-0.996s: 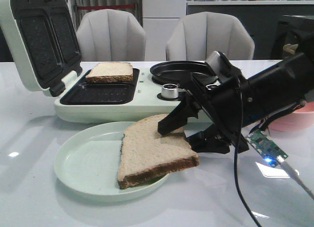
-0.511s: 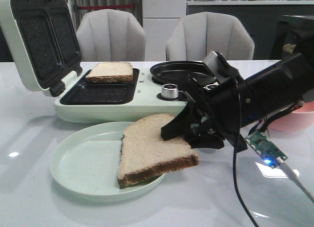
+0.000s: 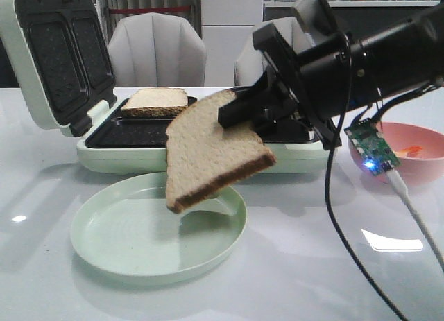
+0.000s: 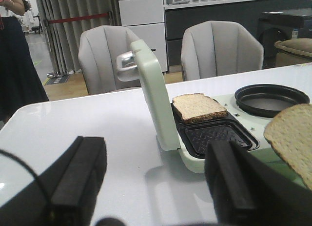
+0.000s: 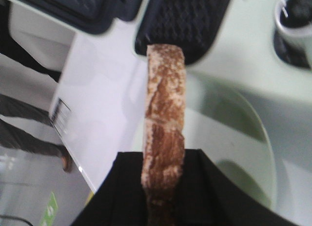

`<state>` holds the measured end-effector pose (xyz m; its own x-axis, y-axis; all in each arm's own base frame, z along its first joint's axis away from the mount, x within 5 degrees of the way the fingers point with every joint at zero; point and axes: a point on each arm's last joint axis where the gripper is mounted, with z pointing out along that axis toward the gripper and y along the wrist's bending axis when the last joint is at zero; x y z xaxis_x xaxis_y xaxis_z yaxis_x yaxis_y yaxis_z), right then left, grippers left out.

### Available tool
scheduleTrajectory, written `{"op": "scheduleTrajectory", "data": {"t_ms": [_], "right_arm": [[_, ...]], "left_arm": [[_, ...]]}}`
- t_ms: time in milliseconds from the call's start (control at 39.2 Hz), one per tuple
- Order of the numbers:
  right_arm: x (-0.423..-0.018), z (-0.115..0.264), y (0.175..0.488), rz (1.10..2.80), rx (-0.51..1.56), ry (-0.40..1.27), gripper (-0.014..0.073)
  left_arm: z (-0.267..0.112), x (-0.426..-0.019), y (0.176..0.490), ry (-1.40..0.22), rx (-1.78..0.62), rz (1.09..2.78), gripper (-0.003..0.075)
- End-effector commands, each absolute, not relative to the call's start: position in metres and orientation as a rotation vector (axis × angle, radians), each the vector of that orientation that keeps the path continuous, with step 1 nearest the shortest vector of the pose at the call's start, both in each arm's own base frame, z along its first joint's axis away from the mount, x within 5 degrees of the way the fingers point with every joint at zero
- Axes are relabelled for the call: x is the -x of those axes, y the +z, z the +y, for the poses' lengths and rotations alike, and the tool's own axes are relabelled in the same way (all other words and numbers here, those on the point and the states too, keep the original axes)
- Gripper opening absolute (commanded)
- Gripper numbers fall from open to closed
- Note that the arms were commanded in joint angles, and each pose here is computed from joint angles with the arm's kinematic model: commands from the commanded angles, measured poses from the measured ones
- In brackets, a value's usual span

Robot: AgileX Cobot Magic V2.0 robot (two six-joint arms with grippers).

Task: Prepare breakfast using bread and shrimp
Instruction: 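Lift the bread with the right gripper toward the sandwich maker, then lower the bread beside the first slice and open the right gripper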

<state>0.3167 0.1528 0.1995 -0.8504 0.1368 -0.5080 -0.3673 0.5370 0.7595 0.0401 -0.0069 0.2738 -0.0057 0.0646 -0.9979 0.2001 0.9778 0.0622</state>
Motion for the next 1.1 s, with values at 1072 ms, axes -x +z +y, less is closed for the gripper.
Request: {"op": "scheduleTrajectory", "data": {"t_ms": [1072], "right_arm": [[-0.415, 0.266, 0.252, 1.981, 0.072, 1.298, 0.0228]], "left_arm": [[-0.007, -0.039, 0.289, -0.133, -0.196, 1.479, 0.0492]]}}
